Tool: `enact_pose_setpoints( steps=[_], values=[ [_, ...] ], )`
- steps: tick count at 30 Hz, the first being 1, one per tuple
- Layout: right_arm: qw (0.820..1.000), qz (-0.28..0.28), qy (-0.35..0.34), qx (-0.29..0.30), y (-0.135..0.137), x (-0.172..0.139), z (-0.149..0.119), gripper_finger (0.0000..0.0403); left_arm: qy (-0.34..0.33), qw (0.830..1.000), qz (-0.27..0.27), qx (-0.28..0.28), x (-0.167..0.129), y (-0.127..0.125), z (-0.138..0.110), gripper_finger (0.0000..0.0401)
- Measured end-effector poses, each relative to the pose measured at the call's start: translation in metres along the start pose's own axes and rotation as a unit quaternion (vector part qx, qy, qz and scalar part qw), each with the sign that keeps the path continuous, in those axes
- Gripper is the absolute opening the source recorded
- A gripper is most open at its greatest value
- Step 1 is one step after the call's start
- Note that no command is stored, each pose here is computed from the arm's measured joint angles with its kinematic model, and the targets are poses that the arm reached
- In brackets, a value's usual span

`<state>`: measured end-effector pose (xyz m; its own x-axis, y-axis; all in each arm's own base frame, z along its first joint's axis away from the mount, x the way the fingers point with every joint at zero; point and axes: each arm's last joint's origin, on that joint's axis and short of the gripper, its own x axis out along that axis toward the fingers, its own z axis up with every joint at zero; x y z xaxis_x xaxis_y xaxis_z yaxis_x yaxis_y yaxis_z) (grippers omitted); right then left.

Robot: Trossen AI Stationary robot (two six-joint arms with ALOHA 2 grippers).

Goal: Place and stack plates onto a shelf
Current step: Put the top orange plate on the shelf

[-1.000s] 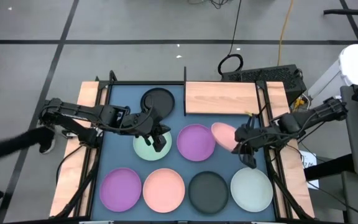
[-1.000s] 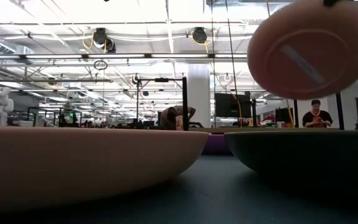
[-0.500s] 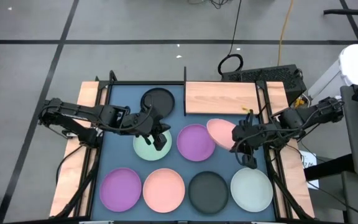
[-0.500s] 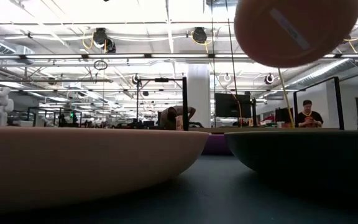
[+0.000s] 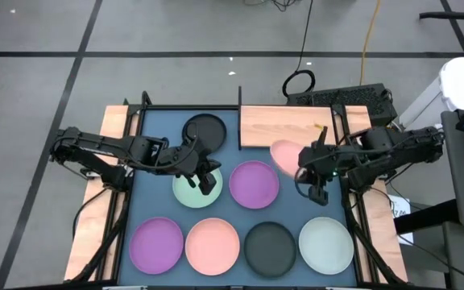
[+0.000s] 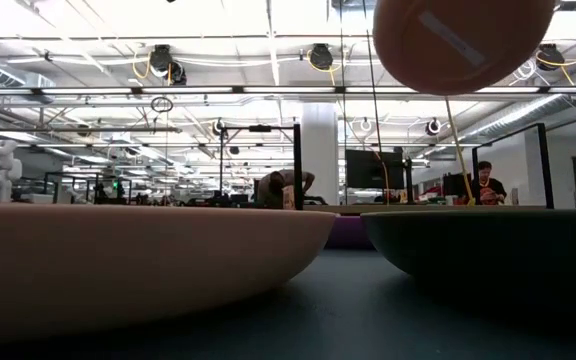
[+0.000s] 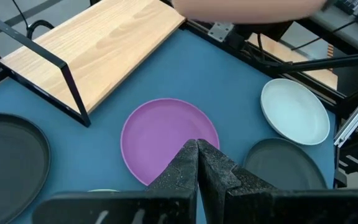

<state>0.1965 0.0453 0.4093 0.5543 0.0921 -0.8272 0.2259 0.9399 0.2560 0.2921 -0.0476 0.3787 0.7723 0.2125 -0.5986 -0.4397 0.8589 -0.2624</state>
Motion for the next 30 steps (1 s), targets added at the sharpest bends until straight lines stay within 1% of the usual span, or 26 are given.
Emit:
enact_pose_setpoints(
  steps=[5,8,12,16,23,26,30],
  values=[
    [0.997,-0.048,-0.019,0.058,-0.019,0.003,0.011,0.0,0.0,1.0,0.0,-0.002,0.0,0.0,0.0,0.0006],
    [0.995,-0.067,-0.018,0.071,-0.03,0.008,0.018,0.0,-0.001,1.0,-0.001,-0.003,0.0,0.0,0.0,0.0006],
    [0.992,-0.112,-0.01,0.058,-0.048,0.019,0.031,0.0,-0.001,1.0,-0.001,-0.003,0.0,0.0,0.0,0.0006],
    [0.989,-0.139,0.016,0.044,-0.067,0.033,0.042,0.0,-0.001,1.0,-0.001,-0.006,0.0,0.0,0.0,0.0006],
    [0.98,-0.185,0.065,0.043,-0.1,0.056,0.056,0.0,-0.001,1.0,-0.002,-0.02,0.0,0.0,0.0,0.0006],
    [0.972,-0.22,0.074,0.032,-0.114,0.07,0.058,0.0,-0.004,1.0,-0.004,-0.031,0.0,-0.001,0.001,0.0006],
    [0.967,-0.232,0.097,0.042,-0.134,0.09,0.053,0.0,-0.007,0.999,-0.022,-0.041,0.0,-0.003,0.003,0.0006]
  ],
)
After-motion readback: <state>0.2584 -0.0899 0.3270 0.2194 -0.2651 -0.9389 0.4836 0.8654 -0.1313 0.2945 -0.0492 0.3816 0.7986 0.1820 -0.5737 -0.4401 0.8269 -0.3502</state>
